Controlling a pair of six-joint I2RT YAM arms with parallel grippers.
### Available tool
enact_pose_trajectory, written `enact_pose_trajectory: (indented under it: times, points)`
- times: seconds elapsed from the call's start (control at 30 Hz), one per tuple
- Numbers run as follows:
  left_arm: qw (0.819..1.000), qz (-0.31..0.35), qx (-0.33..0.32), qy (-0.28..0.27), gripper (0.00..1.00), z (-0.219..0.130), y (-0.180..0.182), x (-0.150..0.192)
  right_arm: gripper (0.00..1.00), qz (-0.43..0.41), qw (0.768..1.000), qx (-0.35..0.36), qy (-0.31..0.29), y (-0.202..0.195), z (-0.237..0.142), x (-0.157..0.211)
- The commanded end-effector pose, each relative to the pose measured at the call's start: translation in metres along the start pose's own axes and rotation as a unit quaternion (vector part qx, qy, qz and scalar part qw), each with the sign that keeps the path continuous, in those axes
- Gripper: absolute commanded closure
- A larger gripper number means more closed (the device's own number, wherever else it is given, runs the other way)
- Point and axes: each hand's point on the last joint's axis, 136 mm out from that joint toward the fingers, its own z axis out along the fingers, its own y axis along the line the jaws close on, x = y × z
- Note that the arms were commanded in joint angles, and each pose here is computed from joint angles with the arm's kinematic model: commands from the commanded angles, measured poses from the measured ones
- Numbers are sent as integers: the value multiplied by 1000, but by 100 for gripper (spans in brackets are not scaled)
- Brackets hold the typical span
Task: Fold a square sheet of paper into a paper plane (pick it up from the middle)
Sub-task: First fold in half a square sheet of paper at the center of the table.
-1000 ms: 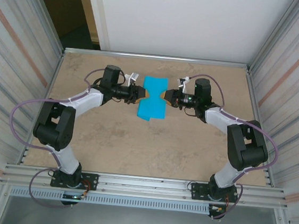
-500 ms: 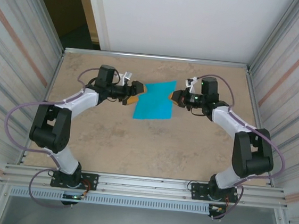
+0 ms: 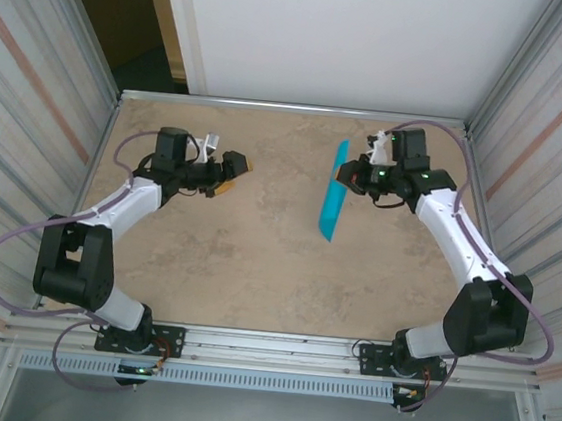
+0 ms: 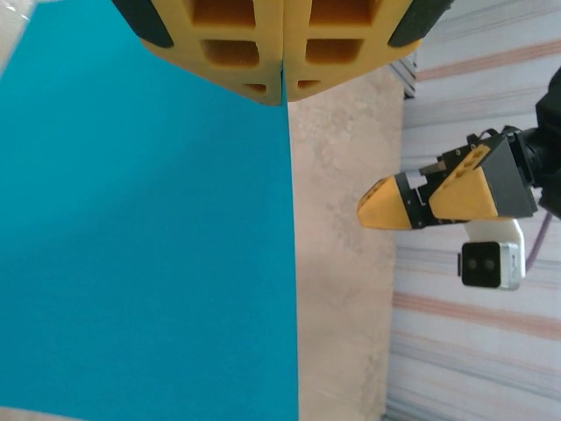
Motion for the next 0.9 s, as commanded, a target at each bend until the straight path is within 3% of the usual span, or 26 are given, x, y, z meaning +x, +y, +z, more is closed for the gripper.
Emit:
enact_pose_trajectory:
  times: [0.0,0.17,0.33,0.63,0.87]
  points:
    - [1000,-2,-5,-1,2,1,8,5,100,9,998,28,51,-12,43,23]
    - [1000,-17,-20,10,3,8,21,16,100,7,995,25,96,-12,116,48]
    - [998,-22,-46,28,3,18,32,32,100,25,993,-2,113,-13,161,60]
    - [995,-20,-70,73,9,53,40,62,99,67,989,-16,130,-50,163,65]
    - [991,-11,-81,107,18,82,39,75,99,87,986,14,145,-84,164,70]
